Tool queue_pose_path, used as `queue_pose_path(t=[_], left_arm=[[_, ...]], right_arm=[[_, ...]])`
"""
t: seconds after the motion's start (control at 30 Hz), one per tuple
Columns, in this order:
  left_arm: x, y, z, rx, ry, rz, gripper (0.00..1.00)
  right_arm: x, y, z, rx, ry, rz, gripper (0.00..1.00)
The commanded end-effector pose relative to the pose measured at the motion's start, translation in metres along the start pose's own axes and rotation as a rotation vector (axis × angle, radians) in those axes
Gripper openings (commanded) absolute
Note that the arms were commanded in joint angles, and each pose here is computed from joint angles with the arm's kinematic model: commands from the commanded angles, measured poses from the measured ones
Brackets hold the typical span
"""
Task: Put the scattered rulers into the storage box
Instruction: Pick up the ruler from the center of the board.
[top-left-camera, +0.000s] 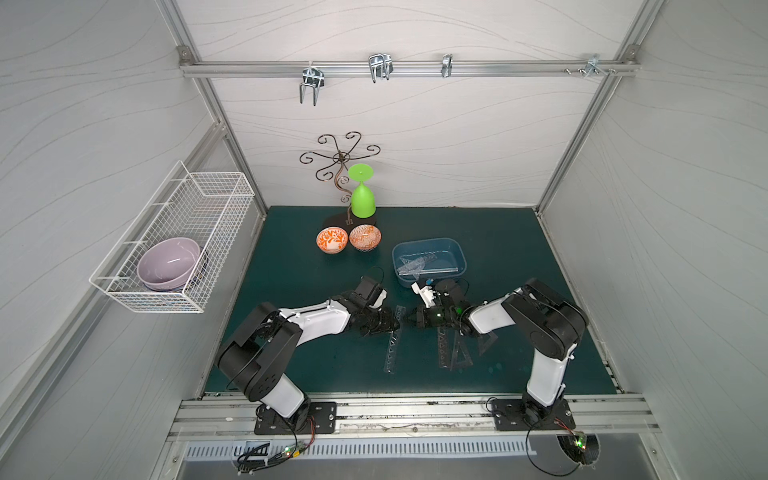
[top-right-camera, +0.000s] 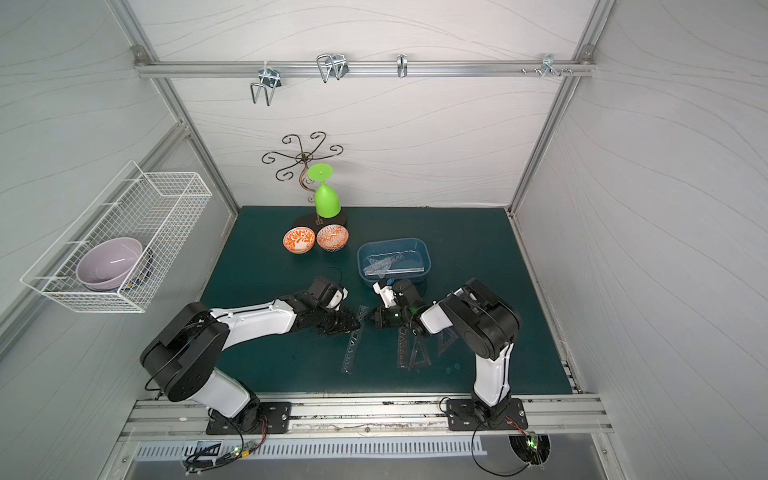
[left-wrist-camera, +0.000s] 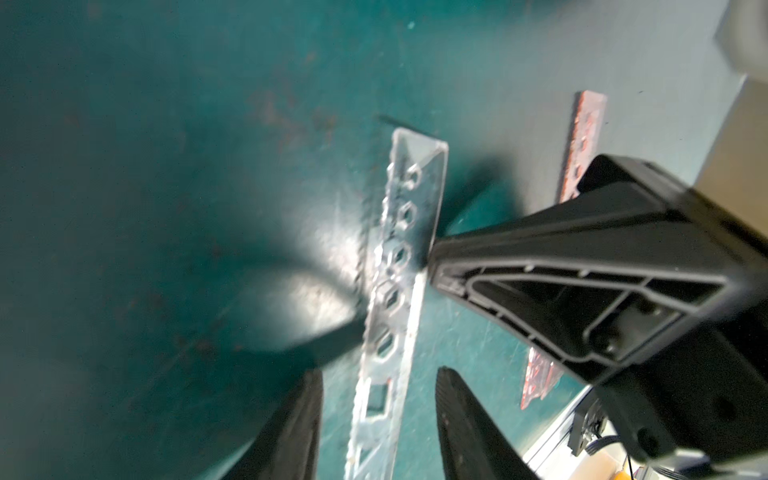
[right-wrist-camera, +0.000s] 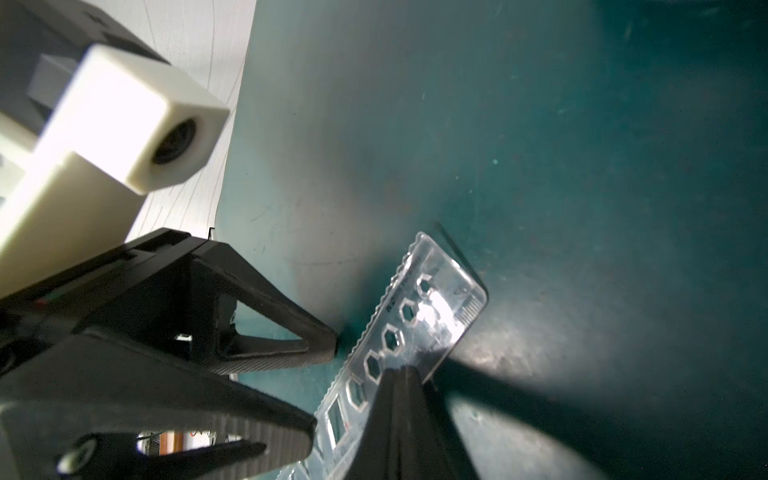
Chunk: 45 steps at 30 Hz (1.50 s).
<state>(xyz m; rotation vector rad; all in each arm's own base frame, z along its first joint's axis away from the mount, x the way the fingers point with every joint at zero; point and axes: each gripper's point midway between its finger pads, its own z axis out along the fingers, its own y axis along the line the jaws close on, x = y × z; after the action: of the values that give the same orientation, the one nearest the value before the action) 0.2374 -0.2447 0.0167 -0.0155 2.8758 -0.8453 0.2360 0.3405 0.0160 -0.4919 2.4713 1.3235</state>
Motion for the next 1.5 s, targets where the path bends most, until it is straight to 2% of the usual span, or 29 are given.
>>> queue_pose_path(t=[0.0, 0.33, 0.5, 0.9, 1.03, 1.27, 1.47], left_arm=[[0.041, 0.057, 0.028, -0.189, 0.123, -0.034, 0.48], [0.044, 0.057, 0.037, -0.191, 0.14, -0.021, 0.4], [0.042, 0.058, 0.04, -0.201, 0.135, -0.009, 0.27], [0.039, 0.055, 0.04, -0.202, 0.129, 0.002, 0.09], [0.036, 0.048, 0.031, -0.183, 0.109, 0.018, 0.0], [0.035, 0.022, 0.007, -0.099, 0.101, 0.062, 0.0], [0.026, -0.025, -0.031, 0.04, 0.078, 0.119, 0.0]], right_arm=[[0.078, -0.067, -0.004, 0.243, 0.196, 0.185, 0.05], [0.084, -0.07, -0.002, 0.24, 0.205, 0.203, 0.05], [0.087, -0.071, -0.003, 0.242, 0.207, 0.21, 0.05], [0.083, -0.063, -0.009, 0.228, 0.193, 0.203, 0.05], [0.066, -0.046, -0.017, 0.203, 0.164, 0.159, 0.07], [0.01, 0.004, -0.065, 0.15, 0.034, 0.014, 0.16], [-0.022, 0.05, -0.111, 0.059, -0.069, -0.103, 0.27]])
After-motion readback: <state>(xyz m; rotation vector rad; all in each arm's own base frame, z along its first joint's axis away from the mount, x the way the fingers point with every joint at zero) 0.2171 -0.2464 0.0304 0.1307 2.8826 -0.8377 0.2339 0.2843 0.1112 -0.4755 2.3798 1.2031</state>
